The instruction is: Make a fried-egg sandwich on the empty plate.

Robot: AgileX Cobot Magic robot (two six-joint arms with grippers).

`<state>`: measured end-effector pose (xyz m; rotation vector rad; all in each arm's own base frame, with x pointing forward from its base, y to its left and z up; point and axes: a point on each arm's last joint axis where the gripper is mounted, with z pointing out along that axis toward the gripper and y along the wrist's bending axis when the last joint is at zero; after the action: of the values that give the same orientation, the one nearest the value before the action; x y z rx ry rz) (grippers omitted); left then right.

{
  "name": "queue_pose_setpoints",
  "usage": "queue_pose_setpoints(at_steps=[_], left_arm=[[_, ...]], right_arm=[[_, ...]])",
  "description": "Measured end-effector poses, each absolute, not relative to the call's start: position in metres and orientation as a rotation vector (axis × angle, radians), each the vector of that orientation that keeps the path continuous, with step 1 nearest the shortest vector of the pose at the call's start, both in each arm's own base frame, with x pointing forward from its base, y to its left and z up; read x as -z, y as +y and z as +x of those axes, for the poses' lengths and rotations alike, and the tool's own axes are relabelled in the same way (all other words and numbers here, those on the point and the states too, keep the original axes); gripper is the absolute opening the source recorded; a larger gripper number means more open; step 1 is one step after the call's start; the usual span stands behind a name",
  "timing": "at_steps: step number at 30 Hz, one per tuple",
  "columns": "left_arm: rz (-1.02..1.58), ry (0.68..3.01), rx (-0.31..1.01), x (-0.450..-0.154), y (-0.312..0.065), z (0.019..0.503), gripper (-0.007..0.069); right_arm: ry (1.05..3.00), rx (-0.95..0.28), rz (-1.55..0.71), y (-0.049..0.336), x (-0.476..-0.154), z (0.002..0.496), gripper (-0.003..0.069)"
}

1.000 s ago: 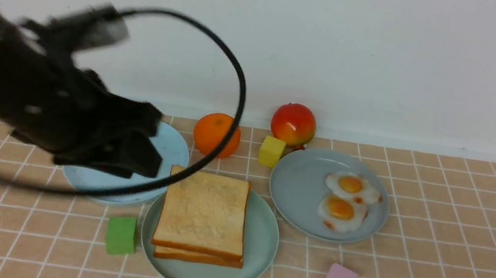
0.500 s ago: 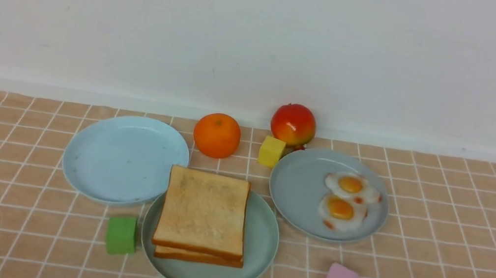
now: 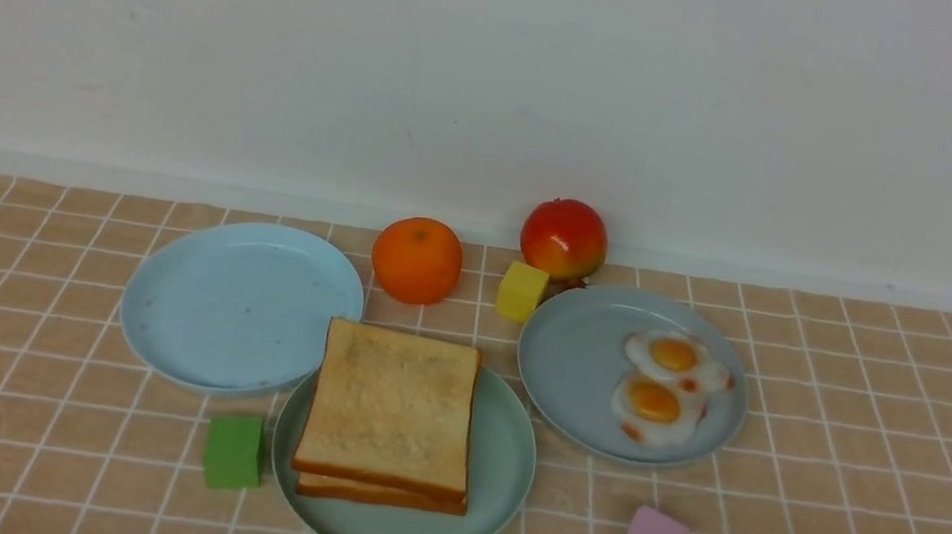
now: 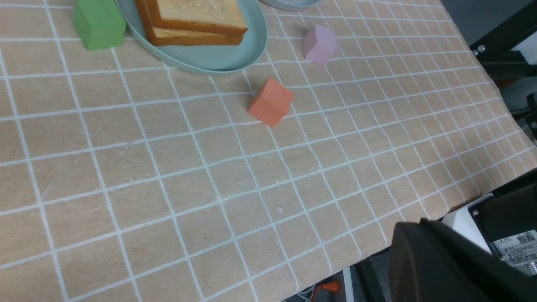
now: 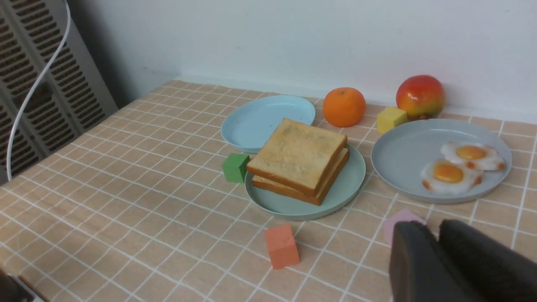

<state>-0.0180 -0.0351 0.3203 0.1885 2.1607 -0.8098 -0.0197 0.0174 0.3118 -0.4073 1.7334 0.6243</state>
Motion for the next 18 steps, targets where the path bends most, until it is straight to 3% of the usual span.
queue_pose_setpoints(at_steps=[8, 13, 18], left_arm=[[0.193, 2.159, 0.794, -0.320, -0.034, -0.017, -0.0013], [0.202, 2.001, 0.391, -0.309, -0.016, 0.005, -0.0013], [-0.009, 1.819, 0.251, -0.284, -0.005, 0.025, -0.0013]], right_arm=[[1.734, -0.625, -0.407, 0.017, -0.312, -0.020, 0.0116], [1.738, -0.625, -0.408, 0.017, -0.311, -0.020, 0.0118], [1.740, -0.625, -0.409, 0.017, -0.311, -0.020, 0.0125]])
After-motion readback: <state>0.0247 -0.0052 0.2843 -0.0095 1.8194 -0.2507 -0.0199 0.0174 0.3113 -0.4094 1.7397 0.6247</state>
